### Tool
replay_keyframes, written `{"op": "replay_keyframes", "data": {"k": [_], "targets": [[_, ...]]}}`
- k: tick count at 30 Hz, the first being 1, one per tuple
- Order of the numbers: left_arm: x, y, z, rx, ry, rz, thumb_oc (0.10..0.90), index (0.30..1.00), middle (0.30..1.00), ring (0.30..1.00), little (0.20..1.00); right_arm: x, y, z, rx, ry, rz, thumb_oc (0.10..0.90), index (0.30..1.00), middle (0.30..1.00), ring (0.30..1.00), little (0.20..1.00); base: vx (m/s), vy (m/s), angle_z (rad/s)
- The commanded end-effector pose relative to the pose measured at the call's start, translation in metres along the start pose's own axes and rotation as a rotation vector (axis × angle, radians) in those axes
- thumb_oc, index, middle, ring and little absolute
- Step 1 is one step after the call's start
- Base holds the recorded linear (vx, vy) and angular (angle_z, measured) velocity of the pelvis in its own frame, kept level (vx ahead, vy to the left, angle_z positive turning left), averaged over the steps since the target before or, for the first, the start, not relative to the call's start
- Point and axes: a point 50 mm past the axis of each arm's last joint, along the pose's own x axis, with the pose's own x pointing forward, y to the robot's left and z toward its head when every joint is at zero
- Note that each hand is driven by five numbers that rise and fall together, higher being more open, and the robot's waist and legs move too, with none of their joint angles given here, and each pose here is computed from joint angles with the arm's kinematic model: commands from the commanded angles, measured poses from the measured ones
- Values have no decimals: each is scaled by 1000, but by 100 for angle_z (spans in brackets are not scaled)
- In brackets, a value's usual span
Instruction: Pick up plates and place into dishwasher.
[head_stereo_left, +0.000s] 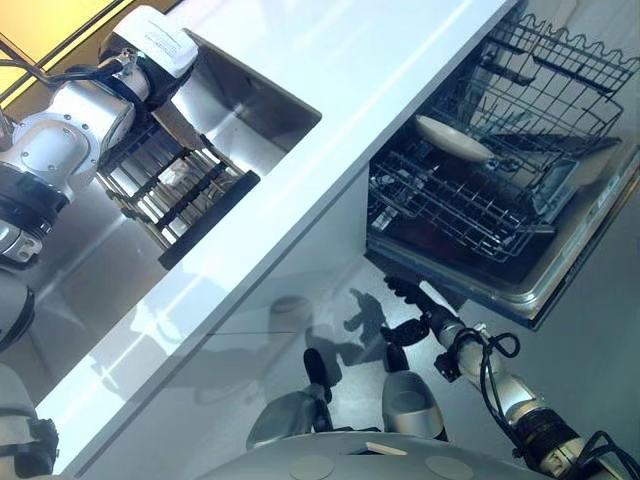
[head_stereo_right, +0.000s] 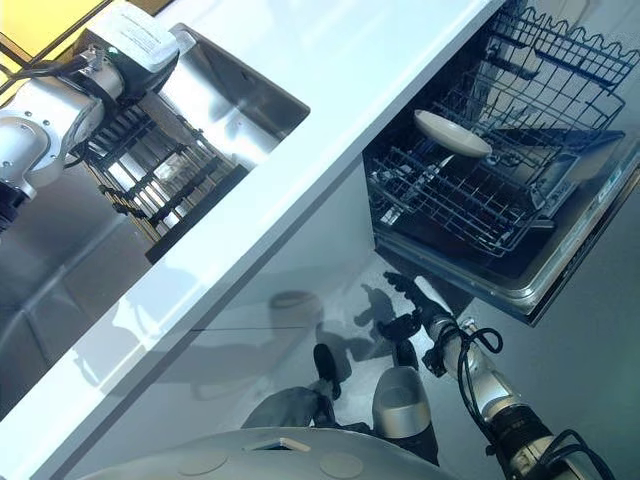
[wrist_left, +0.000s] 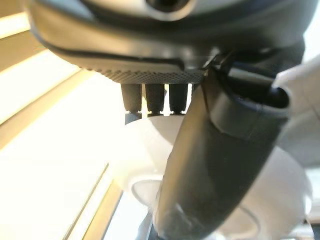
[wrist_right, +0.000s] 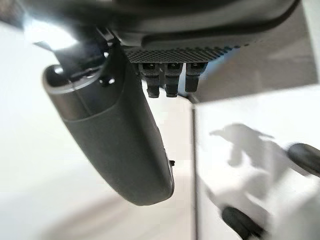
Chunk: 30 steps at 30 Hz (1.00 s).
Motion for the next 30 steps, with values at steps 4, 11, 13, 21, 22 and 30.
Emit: {"op": "replay_keyframes", "data": {"k": [4, 11, 13, 21, 22, 30], "targets": [[-32, 29, -81, -236, 306, 330, 100, 300, 300, 300, 200, -12, -26, 46, 111, -283, -229, 800, 900, 900, 900, 900, -34, 10, -3], [-55, 13, -85, -516, 324, 525, 100, 300, 300, 300, 200, -28, -64, 83, 124, -461, -514, 800, 900, 900, 900, 900, -45, 19, -1], [-64, 10, -81, -569, 322, 573, 100, 300, 300, 300, 200, -34, -75, 93, 115, -516, -588, 800, 900, 900, 900, 900, -39, 28, 1], [-92, 12, -47, -707, 201, 730, 100, 300, 300, 300, 200, -61, -109, 142, -137, -809, -697, 800, 900, 900, 900, 900, -27, 15, 2], [-94, 14, -41, -734, 170, 748, 100, 300, 300, 300, 200, -64, -110, 150, -181, -857, -677, 800, 900, 900, 900, 900, -44, 14, 14], [-94, 17, 1, -885, 2, 762, 100, 300, 300, 300, 200, -67, -99, 194, -330, -1058, -530, 800, 900, 900, 900, 900, -31, 13, 13]]}}
